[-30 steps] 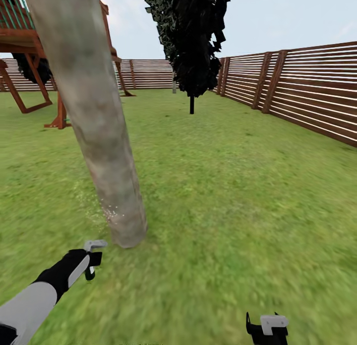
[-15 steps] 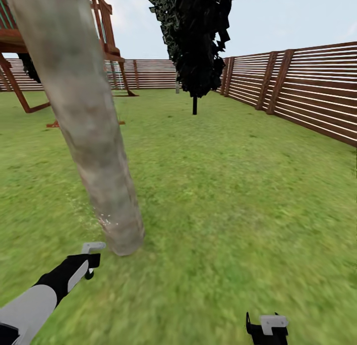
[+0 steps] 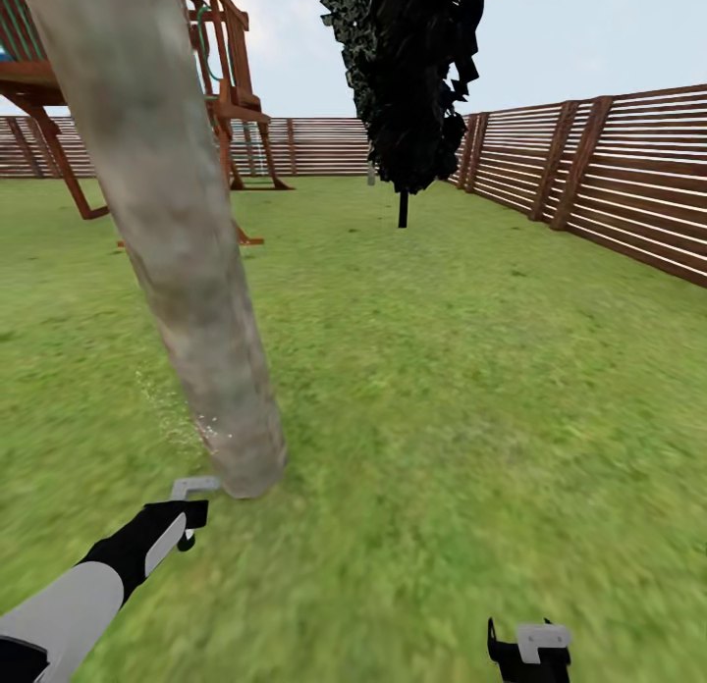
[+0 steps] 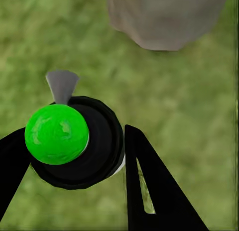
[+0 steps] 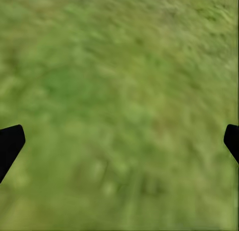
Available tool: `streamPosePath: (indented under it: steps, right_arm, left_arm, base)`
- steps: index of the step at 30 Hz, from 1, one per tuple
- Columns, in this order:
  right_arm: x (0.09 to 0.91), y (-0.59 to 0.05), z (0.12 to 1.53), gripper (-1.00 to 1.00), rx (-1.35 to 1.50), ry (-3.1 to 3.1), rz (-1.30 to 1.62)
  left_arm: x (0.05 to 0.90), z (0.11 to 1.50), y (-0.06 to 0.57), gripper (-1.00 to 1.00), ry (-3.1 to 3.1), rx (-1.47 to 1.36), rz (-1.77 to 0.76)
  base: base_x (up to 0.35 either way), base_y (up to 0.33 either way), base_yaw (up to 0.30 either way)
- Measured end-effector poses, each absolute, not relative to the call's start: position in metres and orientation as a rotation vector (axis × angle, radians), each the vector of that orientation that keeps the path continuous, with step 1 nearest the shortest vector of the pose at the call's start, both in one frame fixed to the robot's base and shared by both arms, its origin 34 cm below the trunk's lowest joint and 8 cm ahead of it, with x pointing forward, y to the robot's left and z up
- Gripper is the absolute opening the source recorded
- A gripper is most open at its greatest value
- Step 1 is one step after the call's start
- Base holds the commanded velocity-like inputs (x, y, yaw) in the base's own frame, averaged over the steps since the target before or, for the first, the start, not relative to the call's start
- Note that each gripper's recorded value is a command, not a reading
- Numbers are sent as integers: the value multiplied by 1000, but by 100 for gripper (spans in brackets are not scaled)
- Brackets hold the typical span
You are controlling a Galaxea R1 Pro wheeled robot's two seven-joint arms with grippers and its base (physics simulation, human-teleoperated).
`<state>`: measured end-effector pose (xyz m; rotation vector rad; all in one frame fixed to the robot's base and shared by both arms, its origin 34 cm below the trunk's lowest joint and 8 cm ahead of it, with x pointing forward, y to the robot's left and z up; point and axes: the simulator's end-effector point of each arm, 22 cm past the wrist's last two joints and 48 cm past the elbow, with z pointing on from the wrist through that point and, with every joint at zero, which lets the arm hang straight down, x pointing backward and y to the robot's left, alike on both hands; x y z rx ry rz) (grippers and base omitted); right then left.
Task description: In the garden, pick up the pesticide atomizer on the floor and spray pesticide onto both trees until each tree trunk is fully covered.
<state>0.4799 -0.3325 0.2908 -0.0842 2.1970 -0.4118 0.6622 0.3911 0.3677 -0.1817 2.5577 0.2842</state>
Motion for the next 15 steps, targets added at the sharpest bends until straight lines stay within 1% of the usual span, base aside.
streamPosePath:
  steps: [6,8,10,15]
  right_arm:
    - [480,-332,291,100,-85,2197,-412]
    - [480,-332,291,100,-85,2197,-412]
    - [480,-332,291,100,-85,2197,-412]
    - [480,-332,291,100,-85,2197,-411]
  left_arm:
    - [662,368,392,-100,2558,-181,287]
    - [662,368,392,-100,2558,-181,287]
    - [662,368,392,-100,2558,-181,286]
    - [662,368,392,-100,2558,-181,286]
  base:
    - [151,-238,0]
    - [46,-265,39]
    - [7,-271,203]
    - [1,-272,269]
